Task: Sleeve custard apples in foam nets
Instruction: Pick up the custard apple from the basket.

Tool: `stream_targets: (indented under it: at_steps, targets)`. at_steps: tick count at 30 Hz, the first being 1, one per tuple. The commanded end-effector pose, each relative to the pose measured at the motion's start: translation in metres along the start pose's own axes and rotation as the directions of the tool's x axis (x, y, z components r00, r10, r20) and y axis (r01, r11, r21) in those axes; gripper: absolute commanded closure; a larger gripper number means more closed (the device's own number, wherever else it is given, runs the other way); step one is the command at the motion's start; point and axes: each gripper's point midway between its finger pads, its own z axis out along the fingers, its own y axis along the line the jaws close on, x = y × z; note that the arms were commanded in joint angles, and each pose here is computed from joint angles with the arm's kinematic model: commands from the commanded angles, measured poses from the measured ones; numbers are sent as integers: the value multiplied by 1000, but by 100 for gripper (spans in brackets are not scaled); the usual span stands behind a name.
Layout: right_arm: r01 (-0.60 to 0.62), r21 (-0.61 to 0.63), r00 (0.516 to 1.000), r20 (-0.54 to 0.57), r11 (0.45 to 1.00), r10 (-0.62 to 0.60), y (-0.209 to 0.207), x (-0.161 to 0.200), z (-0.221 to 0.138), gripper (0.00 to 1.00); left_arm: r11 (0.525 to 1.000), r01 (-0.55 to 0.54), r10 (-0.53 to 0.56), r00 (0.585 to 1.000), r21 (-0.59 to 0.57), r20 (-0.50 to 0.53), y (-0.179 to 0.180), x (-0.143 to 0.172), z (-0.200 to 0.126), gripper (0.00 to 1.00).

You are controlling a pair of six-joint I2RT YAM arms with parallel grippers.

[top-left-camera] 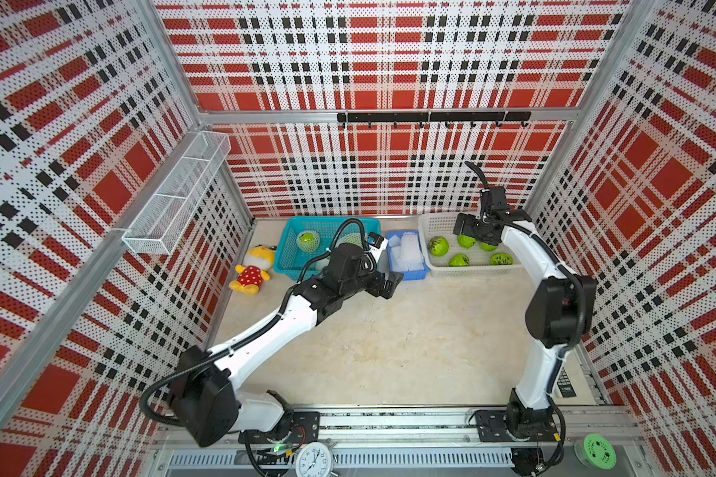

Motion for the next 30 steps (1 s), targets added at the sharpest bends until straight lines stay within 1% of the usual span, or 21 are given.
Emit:
stream_targets:
  at_steps: [1, 2, 4, 7, 10, 14, 22, 30]
  targets:
    - [-47, -9, 999, -18, 999, 46, -2, -9, 19, 0, 998, 17, -19, 999, 60, 34, -11, -15, 15, 0]
    - [-58, 5, 998, -22, 998, 58, -5, -10, 27, 0, 998, 19, -21, 999, 55, 27, -9, -14, 20, 0]
    - [-94, -6, 995, -29, 996, 94, -6, -10, 43, 0, 998, 22, -22, 1000, 52, 16, -8, -14, 29, 1]
    - [-200, -21, 980, -19, 980, 200, -9, -11, 62, 0, 999, 20, -20, 1000, 41, 6, -7, -14, 41, 0]
    - [-270, -33, 963, 0, 962, 270, -11, -15, 76, 0, 1000, 11, -11, 1000, 26, 1, -7, -14, 49, 0]
    - [-304, 0, 953, 12, 953, 304, -19, -12, 94, 0, 1000, 12, -12, 1000, 16, -10, -10, -13, 57, 0]
    - [-385, 8, 923, 21, 923, 385, -23, -11, 121, 1, 1000, 1, 0, 999, 19, -43, -8, -9, 65, 1]
    - [-447, 32, 894, 57, 894, 445, -31, -11, 139, 11, 1000, 4, -3, 999, 12, -51, -1, -6, 66, 0]
